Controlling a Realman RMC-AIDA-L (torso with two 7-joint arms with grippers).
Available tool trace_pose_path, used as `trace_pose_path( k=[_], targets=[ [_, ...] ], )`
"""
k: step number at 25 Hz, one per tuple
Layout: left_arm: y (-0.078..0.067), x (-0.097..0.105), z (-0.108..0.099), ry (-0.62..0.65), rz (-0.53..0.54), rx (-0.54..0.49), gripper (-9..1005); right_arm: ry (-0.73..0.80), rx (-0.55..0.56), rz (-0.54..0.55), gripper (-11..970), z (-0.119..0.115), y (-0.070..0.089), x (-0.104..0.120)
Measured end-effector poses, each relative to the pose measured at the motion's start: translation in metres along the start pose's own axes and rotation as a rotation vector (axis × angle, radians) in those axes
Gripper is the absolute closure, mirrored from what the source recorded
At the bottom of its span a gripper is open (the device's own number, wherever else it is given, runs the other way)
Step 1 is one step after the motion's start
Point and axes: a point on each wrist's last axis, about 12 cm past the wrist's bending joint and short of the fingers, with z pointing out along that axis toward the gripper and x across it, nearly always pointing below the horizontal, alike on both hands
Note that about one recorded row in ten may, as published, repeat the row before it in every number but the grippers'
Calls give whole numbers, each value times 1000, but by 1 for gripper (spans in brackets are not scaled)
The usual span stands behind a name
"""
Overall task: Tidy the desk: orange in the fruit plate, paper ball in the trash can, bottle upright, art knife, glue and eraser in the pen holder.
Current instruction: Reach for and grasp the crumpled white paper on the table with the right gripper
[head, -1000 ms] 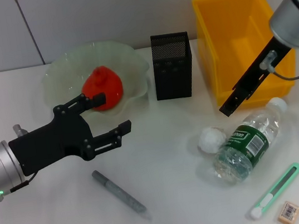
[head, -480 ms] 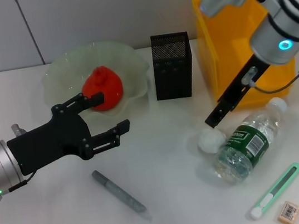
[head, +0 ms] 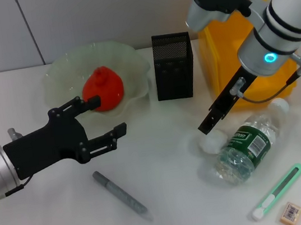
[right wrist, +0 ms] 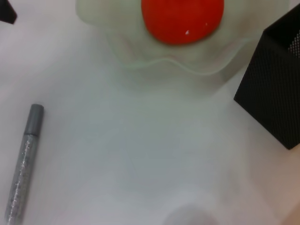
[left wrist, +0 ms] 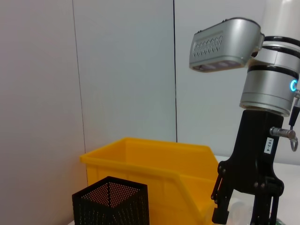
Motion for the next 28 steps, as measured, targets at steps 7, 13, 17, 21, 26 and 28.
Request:
trace_pose_path(
  k=[7, 13, 17, 21, 26, 28],
  targets=[
    [-1, 0, 0, 0, 1, 4, 167, 12, -15, 20, 172, 9, 1, 4],
    [-1, 0, 0, 0, 1, 5, 167, 20, -27, 26, 173, 17, 3, 6],
    [-2, 1, 0, 1, -1, 4, 167, 29, -19, 22, 174, 22, 3, 8],
    [-3, 2, -1, 1, -1, 3, 167, 43, -18, 24, 175, 27, 4, 12],
    [-3, 2, -1, 2, -2, 3, 167, 43, -19, 26, 176, 28, 4, 13],
    [-4, 3, -1, 2, 2, 3, 167, 43, -20, 29, 177, 31, 4, 13]
  ],
)
